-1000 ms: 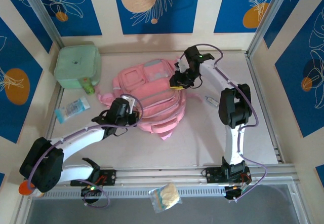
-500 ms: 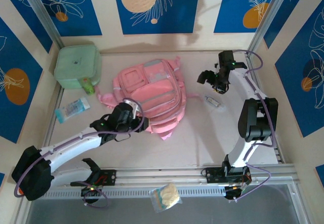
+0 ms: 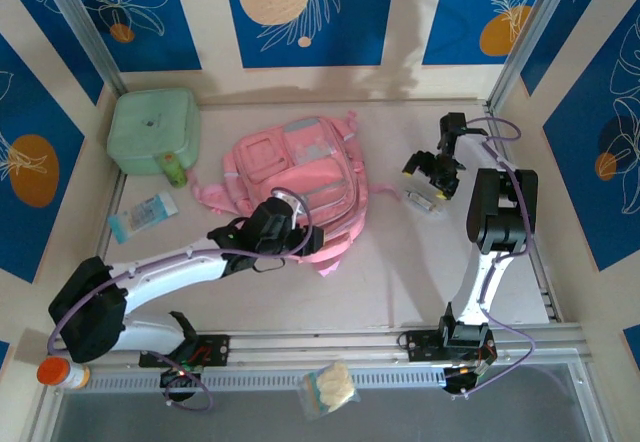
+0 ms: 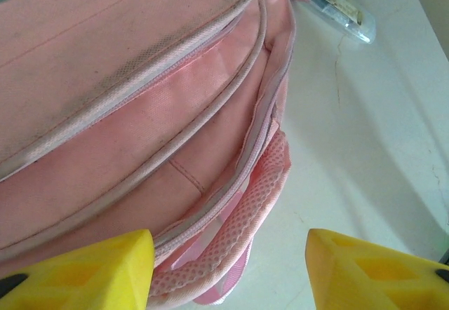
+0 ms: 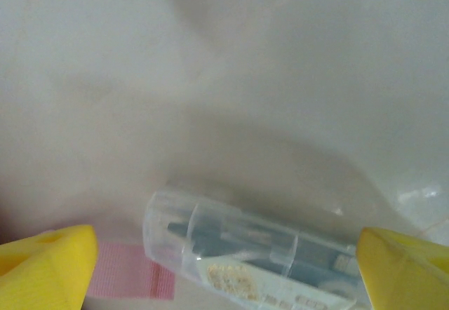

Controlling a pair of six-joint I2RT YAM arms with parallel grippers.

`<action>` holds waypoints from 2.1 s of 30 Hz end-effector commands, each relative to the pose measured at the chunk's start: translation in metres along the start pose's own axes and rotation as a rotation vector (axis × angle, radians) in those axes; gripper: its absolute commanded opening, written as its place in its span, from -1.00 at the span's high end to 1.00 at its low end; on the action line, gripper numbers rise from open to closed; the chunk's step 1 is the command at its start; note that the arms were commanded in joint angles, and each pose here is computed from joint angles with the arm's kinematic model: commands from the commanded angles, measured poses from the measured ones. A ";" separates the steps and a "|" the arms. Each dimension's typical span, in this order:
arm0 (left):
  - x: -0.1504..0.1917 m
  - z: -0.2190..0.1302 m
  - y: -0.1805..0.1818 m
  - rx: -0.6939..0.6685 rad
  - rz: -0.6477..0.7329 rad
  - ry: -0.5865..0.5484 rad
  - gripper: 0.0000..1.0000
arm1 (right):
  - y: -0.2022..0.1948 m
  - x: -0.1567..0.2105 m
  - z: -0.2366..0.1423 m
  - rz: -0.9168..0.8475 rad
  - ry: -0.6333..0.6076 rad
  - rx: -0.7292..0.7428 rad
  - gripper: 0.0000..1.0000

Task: Pack the student bag
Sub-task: Rotate the loose stationery at the middle-right of the table, then pick up the loose stationery from the middle-right of the table.

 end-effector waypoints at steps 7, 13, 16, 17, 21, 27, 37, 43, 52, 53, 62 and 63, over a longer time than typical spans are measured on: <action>-0.009 -0.004 -0.006 -0.012 -0.004 -0.046 -0.24 | -0.007 0.034 -0.001 0.045 0.058 0.022 -0.90; -0.007 -0.007 -0.002 -0.044 0.015 -0.039 -0.29 | 0.006 0.079 -0.010 0.019 0.092 -0.007 -0.91; -0.008 -0.009 -0.001 -0.055 0.015 -0.043 -0.31 | 0.015 0.097 -0.016 -0.032 0.062 0.038 -0.92; -0.008 -0.008 -0.002 -0.052 0.015 -0.047 -0.31 | 0.014 0.097 -0.016 -0.033 0.051 0.061 -0.92; -0.010 -0.007 -0.005 -0.040 0.021 -0.045 -0.31 | 0.010 0.091 -0.010 -0.082 0.059 0.145 -0.75; -0.013 -0.007 -0.004 -0.052 0.023 -0.057 -0.33 | 0.007 0.086 -0.007 -0.177 0.063 0.199 -0.75; -0.013 -0.006 -0.001 -0.090 0.018 -0.057 -0.38 | 0.009 0.071 0.020 -0.258 0.122 0.219 -0.77; -0.013 -0.006 0.003 -0.113 0.019 -0.065 -0.40 | 0.022 0.086 0.030 -0.315 0.163 0.223 -0.60; -0.012 -0.007 0.006 -0.132 0.023 -0.055 -0.44 | 0.010 0.081 0.027 -0.246 0.143 0.284 -0.33; -0.012 -0.007 0.006 -0.134 0.023 -0.058 -0.44 | 0.007 0.080 0.027 -0.233 0.142 0.282 -0.30; -0.013 -0.005 0.005 -0.132 0.026 -0.053 -0.46 | 0.003 0.079 0.032 -0.202 0.156 0.231 -0.08; -0.014 -0.004 0.005 -0.133 0.025 -0.051 -0.46 | 0.003 0.079 0.031 -0.200 0.155 0.230 -0.05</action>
Point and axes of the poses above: each hand's point on the last joint's axis, 136 mm out from that joint toward the fingers, its own z axis out along the fingers, its own y axis along the line the jaws close on, x = y × z, the point moved 7 cm from there along -z, back along the fingers, and after that the axes turned 2 degrees about -z, right-handed, at the moved point
